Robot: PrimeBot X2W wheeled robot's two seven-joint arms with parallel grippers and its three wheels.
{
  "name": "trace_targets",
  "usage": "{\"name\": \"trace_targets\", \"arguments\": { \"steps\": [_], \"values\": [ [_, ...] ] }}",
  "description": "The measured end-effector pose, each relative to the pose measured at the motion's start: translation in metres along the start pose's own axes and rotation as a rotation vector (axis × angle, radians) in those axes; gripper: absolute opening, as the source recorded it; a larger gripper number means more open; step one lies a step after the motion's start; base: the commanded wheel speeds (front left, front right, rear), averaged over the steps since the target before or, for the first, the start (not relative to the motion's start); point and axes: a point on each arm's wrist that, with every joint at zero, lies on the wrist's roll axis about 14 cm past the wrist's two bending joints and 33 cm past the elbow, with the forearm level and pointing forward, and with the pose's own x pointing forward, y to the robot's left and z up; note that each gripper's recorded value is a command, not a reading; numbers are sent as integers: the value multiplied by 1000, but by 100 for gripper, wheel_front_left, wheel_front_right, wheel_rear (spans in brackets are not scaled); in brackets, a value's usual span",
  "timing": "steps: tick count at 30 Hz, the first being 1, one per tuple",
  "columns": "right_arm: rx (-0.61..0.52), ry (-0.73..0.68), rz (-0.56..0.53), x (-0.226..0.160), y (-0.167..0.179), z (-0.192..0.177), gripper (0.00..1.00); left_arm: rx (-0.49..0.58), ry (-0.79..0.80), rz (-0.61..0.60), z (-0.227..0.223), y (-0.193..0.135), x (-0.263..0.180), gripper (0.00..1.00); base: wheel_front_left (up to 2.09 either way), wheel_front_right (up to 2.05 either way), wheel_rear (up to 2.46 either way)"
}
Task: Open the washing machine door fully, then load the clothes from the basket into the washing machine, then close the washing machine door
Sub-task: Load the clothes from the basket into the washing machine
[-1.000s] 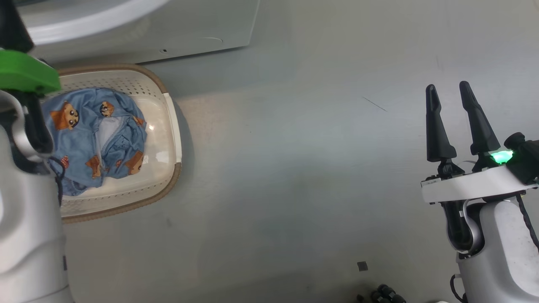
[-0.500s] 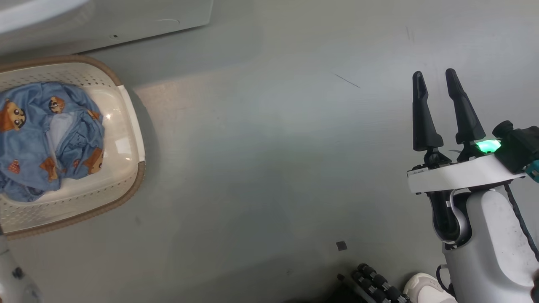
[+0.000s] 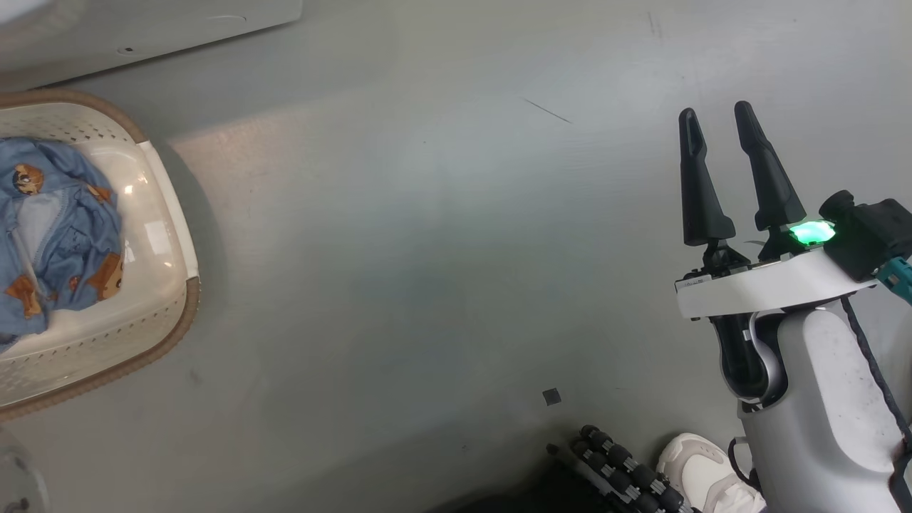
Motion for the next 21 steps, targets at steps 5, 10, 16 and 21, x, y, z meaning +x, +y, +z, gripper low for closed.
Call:
{"name": "trace_targets", "arguments": {
  "steps": [5,10,16,21],
  "values": [
    [-5,20,-10,-2,-3,-6,100,15,16,13,-4,4,10,52,0,0,0],
    [-9,34,-20,-4,-7,-10,100,20,26,30,-7,8,18,0,0,0,0],
    [-10,42,-18,-5,-6,-13,100,31,-7,58,4,14,23,0,0,0,0],
    [-9,50,-11,-6,-3,-15,100,31,-40,64,16,13,26,0,0,0,0]
  ]
}}
